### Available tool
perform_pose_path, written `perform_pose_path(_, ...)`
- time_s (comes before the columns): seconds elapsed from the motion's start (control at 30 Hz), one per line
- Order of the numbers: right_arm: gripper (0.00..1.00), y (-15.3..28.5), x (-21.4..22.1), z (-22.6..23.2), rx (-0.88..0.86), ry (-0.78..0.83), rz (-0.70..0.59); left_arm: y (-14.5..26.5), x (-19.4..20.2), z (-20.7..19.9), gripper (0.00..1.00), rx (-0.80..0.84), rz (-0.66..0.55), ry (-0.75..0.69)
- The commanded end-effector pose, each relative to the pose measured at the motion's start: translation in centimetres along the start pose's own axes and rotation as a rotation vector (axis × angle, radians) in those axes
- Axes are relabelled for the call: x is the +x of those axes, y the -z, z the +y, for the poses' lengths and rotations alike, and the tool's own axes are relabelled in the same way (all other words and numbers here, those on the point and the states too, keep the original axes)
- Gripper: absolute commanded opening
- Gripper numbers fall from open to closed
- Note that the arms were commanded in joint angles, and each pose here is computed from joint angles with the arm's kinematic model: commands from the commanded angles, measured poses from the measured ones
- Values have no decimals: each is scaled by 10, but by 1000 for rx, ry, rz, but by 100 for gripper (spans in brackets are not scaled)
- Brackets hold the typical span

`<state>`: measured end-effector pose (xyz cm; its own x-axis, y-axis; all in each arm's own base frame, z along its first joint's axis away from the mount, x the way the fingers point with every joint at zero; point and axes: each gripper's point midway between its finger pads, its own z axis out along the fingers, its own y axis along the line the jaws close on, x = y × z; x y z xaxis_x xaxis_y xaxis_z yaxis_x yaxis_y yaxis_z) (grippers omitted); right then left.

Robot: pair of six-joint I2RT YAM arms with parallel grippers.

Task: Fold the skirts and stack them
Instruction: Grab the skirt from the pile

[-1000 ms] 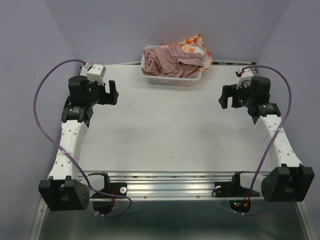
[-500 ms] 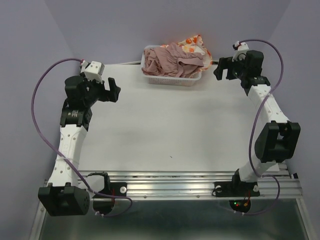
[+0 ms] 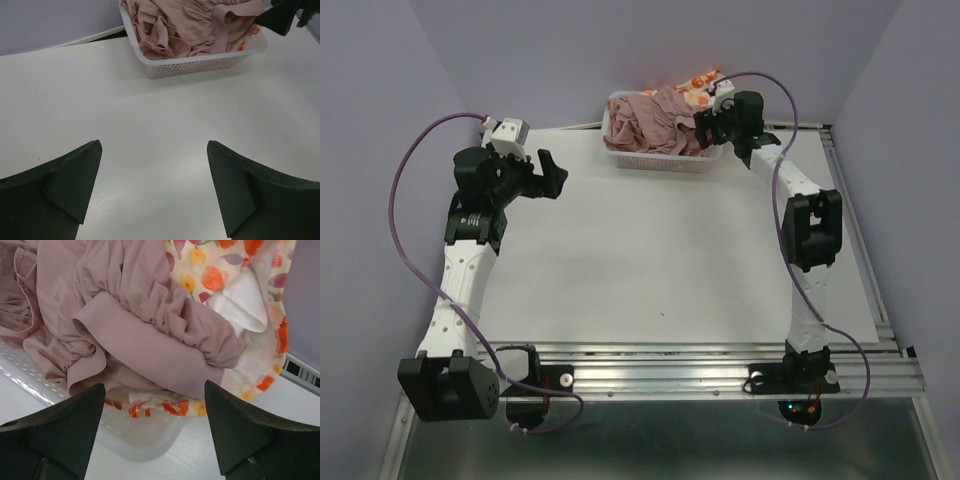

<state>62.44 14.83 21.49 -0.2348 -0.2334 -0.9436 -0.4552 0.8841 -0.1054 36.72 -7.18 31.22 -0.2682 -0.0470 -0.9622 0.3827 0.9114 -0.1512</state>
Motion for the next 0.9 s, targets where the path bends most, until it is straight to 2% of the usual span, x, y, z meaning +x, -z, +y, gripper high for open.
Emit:
perform_pose_path(0.0,84,-17,-32,-4,105,147,-72,-5,-10,-5,99,35,-44,23)
perform_pose_path(0.07,83,-30,-17,-5,136,167,-42,-7,-10,-5,99,40,-44,29)
perform_pose_path(0.13,82,-37,-23,-6,184,194,-59,-9,-9,-5,99,40,-44,35)
perform_pose_path(0.2,77,-38,-25,-23,287,206,-78,-9,-9,-5,99,44,-43,38)
perform_pose_path(0.23,68,-37,-34,-30,325,209,-110,-10,-9,-5,99,45,-45,38)
perform_pose_path(0.33,54,-33,-48,-38,400,230,-146,-11,-7,-2,99,32,-44,40)
perform_pose_path(0.4,48,-28,-58,-47,452,250,-169,-12,-5,-1,99,25,-45,42)
perform_pose_path(0.47,35,-25,-64,-54,489,283,-178,-12,-6,1,99,19,-47,41)
perform_pose_path(0.53,26,-22,-71,-56,504,289,-194,-13,-6,1,99,16,-49,41)
perform_pose_path(0.57,18,-19,-79,-57,511,283,-209,-13,-7,2,99,14,-49,41)
perform_pose_path(0.63,11,-14,-94,-51,500,279,-240,-13,-7,2,99,13,-52,39)
perform_pose_path(0.67,2,-11,-101,-51,499,280,-253,-13,-7,2,99,11,-52,39)
perform_pose_path(0.87,1,14,-159,-41,471,228,-374,-14,-5,5,99,-1,-48,33)
